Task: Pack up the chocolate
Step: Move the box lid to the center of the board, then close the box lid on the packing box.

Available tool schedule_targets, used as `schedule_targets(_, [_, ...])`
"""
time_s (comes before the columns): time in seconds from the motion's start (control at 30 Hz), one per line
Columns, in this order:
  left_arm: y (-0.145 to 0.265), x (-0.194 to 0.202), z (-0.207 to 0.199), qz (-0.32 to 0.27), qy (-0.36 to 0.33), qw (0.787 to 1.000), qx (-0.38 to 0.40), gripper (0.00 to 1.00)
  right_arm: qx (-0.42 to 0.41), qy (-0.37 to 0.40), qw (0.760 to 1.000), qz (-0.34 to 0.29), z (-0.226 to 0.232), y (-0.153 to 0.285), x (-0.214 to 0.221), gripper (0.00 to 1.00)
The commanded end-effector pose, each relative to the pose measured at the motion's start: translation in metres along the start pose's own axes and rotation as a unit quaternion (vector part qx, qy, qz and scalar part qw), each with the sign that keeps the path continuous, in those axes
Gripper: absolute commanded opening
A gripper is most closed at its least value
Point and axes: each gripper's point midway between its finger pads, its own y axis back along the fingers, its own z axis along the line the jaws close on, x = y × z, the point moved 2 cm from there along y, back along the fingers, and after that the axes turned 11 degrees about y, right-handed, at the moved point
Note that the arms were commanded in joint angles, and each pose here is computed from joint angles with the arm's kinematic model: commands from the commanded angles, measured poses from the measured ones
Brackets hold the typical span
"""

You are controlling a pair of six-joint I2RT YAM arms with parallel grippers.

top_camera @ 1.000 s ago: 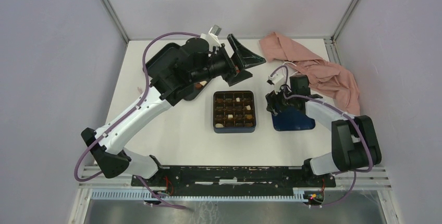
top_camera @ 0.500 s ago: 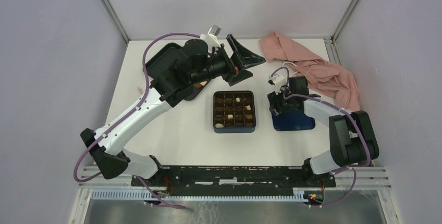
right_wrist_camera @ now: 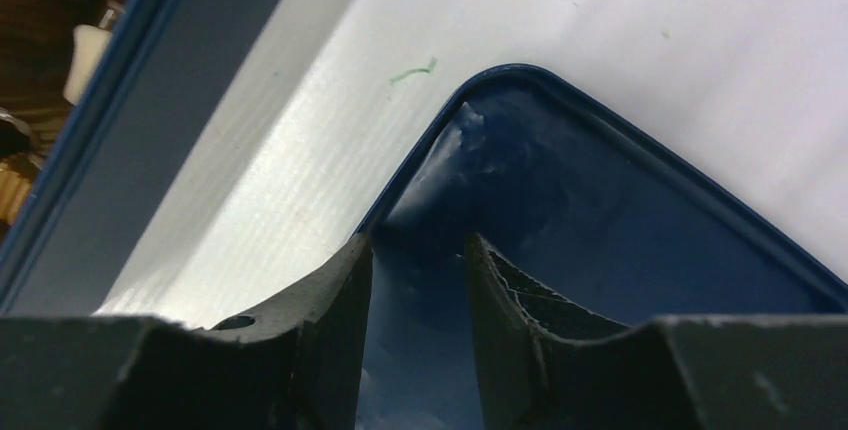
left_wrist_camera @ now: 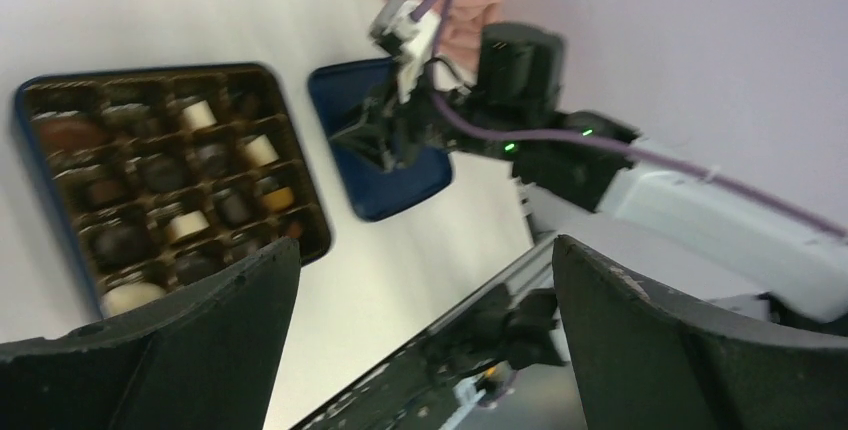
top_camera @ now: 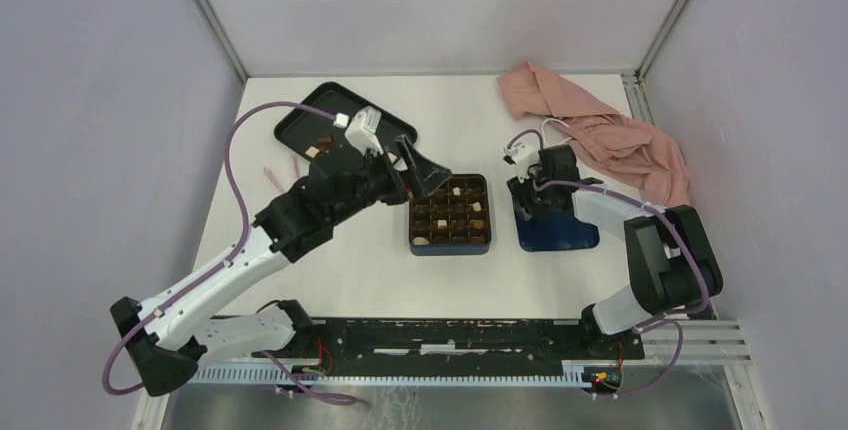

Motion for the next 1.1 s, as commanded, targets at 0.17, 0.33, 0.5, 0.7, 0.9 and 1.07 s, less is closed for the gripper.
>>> schedule_targets(0.17, [0.036,-0.007,0.042,-0.069,-0.068,0.995,-0.016,1.0,0.027,0.04,0.999,0.005,-0.003,0.002,-0.025,0.44])
schedule_targets(0.33, [0.041,-0.008,0.065,-0.09,-0.082,0.992,-0.044,1.0,0.048,0.052,0.996,-0.045,-0.009,0.021,-0.048,0.5])
schedule_targets(0.5, [0.037,-0.009,0.081,-0.108,-0.1,0.987,-0.06,1.0,-0.033,0.025,0.997,-0.061,0.02,0.011,-0.046,0.51])
schedule_targets(0.7, [0.037,-0.007,0.089,-0.127,-0.089,0.987,-0.047,1.0,0.002,0.04,0.999,-0.007,0.009,-0.003,-0.033,0.47])
schedule_targets(0.9, [0.042,-0.004,0.103,-0.135,-0.078,0.986,-0.056,1.0,0.029,0.078,0.996,0.018,0.009,-0.007,-0.029,0.42])
schedule_targets(1.07, [0.047,-0.008,0.104,-0.143,-0.082,0.984,-0.065,1.0,0.059,0.106,0.992,0.036,-0.002,-0.003,-0.03,0.37])
